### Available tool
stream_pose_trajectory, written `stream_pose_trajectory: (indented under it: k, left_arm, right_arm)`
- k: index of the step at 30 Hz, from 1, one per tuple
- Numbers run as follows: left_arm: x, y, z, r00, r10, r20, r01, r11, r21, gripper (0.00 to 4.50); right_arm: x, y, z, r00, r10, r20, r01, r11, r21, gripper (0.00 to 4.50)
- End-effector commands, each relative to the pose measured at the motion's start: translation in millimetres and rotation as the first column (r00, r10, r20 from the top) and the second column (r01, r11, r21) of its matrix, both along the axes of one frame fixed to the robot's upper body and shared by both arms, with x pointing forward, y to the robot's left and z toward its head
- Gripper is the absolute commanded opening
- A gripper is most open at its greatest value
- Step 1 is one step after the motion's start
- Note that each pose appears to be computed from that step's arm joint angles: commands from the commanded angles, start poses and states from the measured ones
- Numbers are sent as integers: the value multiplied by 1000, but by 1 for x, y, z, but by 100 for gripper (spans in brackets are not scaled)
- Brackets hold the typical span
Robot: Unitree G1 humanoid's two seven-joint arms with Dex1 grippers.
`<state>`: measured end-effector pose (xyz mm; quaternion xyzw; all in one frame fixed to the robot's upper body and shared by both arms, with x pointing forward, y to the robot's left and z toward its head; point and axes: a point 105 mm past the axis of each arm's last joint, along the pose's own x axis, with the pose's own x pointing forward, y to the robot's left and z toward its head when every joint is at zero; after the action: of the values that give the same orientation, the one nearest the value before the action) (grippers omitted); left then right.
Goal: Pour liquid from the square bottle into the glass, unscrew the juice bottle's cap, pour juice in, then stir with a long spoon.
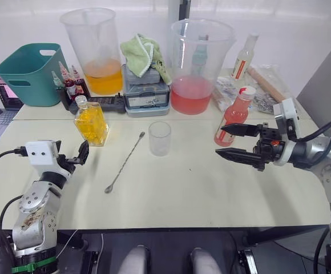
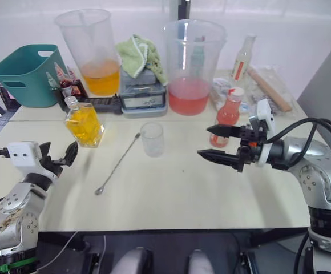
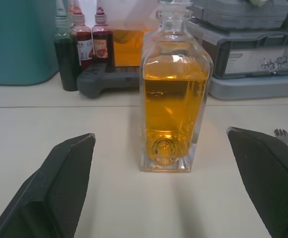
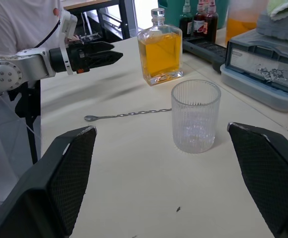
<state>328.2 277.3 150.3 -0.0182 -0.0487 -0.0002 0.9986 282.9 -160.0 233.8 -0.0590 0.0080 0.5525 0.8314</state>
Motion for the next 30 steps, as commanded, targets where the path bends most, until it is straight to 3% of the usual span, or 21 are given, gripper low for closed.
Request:
stream_pose_trajectory:
  k: [1,10,30]
  left_arm:
    - [19,3,12,1000,-11,21,11,1000,22,450]
    - [53,-4,18,997,-82,12,81,996,31,450]
    - [84,-14,41,992,-90,84,87,995,38,450]
  right_arm:
    - [-8,1,14,997,-18,77,18,1000,9,448]
    - [-12,0,14,995,-47,91,46,999,18,448]
    - [-14,-4,8,994,-63,93,62,998,11,448]
